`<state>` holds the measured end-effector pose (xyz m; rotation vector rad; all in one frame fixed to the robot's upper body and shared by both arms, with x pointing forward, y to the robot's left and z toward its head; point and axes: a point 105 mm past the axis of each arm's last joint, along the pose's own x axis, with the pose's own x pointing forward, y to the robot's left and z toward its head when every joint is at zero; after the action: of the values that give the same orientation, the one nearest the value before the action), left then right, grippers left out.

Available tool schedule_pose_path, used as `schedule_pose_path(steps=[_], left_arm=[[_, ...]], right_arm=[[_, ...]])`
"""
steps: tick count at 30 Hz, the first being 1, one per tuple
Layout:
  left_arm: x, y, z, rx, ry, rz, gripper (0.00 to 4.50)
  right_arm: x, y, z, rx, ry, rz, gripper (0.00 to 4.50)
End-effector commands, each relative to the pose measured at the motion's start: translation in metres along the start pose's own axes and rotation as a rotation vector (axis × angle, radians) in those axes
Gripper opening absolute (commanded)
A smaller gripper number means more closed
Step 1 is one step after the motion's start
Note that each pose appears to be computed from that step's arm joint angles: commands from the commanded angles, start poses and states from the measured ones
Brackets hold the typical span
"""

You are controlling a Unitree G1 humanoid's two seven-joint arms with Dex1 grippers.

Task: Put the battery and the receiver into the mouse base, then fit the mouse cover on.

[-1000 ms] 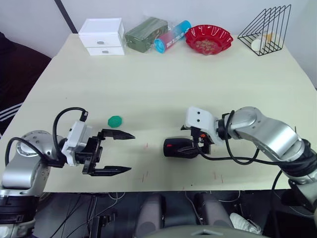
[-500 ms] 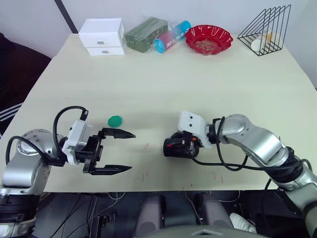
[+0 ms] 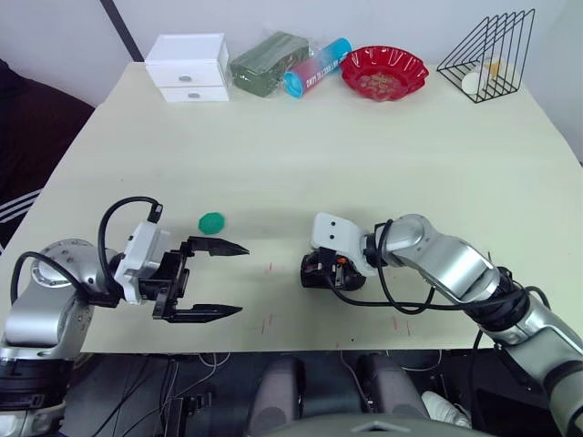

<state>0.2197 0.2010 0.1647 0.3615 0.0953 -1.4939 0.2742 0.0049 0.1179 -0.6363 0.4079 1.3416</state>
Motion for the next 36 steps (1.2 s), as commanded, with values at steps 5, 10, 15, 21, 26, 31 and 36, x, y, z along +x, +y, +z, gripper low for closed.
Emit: schedule_pose_path(steps=[5, 10, 15, 21, 26, 31, 36], left_arm=[[0.000, -0.002, 0.006, 0.033, -0.001, -0.012, 4.50], [0.000, -0.001, 0.007, 0.036, -0.003, -0.017, 4.50], [0.001, 0.001, 0.009, 0.037, -0.011, -0.024, 4.50], [0.003, 0.003, 0.009, 0.040, -0.016, -0.032, 4.50], [0.003, 0.003, 0.009, 0.041, -0.017, -0.038, 4.50], [0.005, 0.004, 0.010, 0.041, -0.020, -0.042, 4.50], [0.004, 0.005, 0.010, 0.044, -0.017, -0.043, 4.50]], right_arm=[[-0.002, -0.001, -0.004, 0.016, 0.004, -0.008, 1.03], [-0.014, -0.001, 0.016, 0.028, -0.162, -0.010, 1.03], [-0.040, 0.003, 0.014, 0.045, -0.311, 0.009, 1.03], [-0.057, -0.001, -0.001, 0.054, -0.421, -0.022, 1.03], [-0.064, 0.002, -0.016, 0.083, -0.478, -0.020, 1.03], [-0.062, 0.005, -0.028, 0.094, -0.538, -0.024, 1.03], [-0.054, 0.004, -0.042, 0.143, -0.574, -0.037, 1.03]])
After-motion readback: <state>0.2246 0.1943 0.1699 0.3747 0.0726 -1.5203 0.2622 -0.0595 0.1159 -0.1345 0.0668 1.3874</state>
